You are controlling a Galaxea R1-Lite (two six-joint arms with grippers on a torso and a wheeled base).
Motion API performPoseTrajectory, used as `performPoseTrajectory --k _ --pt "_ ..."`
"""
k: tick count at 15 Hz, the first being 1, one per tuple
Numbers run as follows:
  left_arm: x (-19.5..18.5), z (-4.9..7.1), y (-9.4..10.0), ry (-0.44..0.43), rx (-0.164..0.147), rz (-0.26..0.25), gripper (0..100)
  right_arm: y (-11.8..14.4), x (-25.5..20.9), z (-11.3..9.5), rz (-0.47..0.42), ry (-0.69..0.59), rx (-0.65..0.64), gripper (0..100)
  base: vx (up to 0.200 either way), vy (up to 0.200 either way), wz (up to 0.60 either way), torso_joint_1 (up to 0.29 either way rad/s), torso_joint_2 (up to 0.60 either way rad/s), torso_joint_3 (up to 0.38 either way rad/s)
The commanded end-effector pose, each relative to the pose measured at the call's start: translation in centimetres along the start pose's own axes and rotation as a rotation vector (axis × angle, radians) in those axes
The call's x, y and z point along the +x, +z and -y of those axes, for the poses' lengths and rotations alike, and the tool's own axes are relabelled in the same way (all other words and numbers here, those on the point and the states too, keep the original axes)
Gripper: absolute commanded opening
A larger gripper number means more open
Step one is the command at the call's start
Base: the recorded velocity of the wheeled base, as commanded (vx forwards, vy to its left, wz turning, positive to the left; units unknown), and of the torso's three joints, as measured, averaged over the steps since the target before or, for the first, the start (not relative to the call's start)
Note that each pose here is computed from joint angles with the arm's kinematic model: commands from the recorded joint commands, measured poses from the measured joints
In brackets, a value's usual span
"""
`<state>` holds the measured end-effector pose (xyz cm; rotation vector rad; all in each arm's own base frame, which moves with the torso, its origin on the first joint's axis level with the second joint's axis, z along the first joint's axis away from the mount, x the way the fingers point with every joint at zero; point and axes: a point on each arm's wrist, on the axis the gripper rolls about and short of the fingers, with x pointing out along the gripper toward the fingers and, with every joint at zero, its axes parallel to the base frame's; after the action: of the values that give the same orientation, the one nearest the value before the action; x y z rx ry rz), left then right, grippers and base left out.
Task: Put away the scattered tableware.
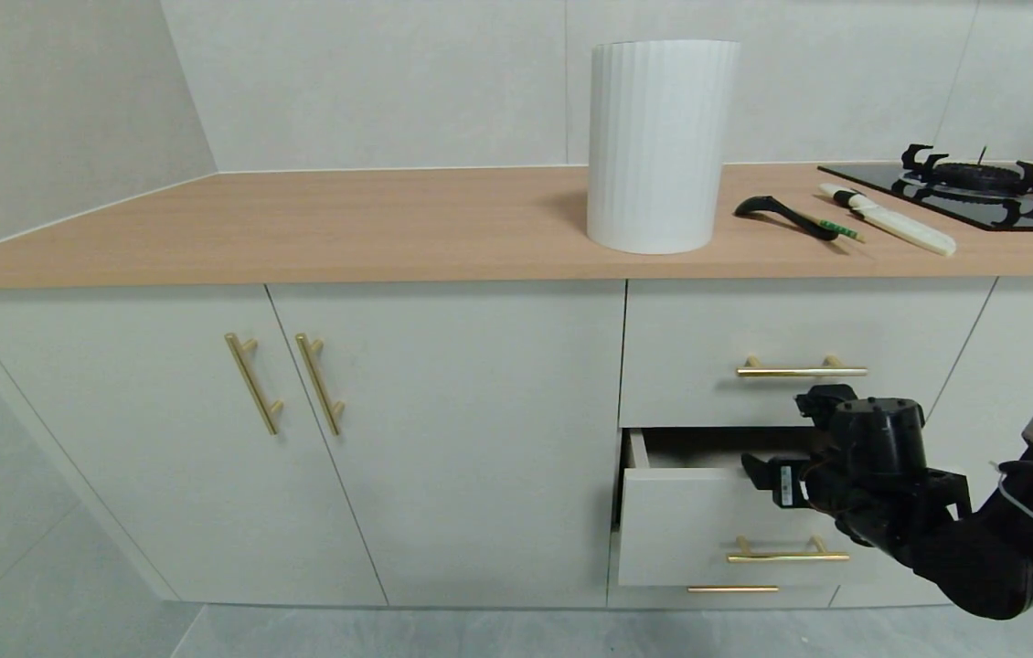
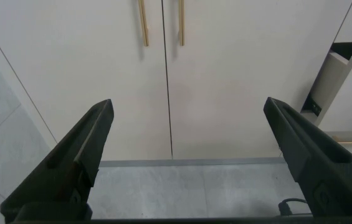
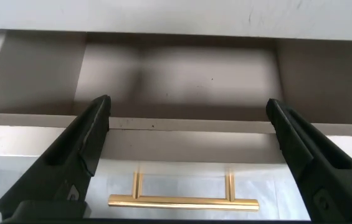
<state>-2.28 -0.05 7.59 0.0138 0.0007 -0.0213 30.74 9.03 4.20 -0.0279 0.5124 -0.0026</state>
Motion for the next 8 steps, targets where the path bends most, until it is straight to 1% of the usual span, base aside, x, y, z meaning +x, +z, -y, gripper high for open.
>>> performPoseTrajectory --k 1,8 --pt "0.0 0.0 0.0 0.0 0.0 -0.001 100 0.6 -1.2 0.2 -0.019 0.005 -0.008 100 0.0 0.0 0.0 0.0 0.0 0.0" --pt "0.0 0.0 0.0 0.0 0.0 0.001 100 1.3 -3.7 0.6 -0.129 0.023 -0.04 100 0.0 0.0 0.0 0.0 0.0 0.0"
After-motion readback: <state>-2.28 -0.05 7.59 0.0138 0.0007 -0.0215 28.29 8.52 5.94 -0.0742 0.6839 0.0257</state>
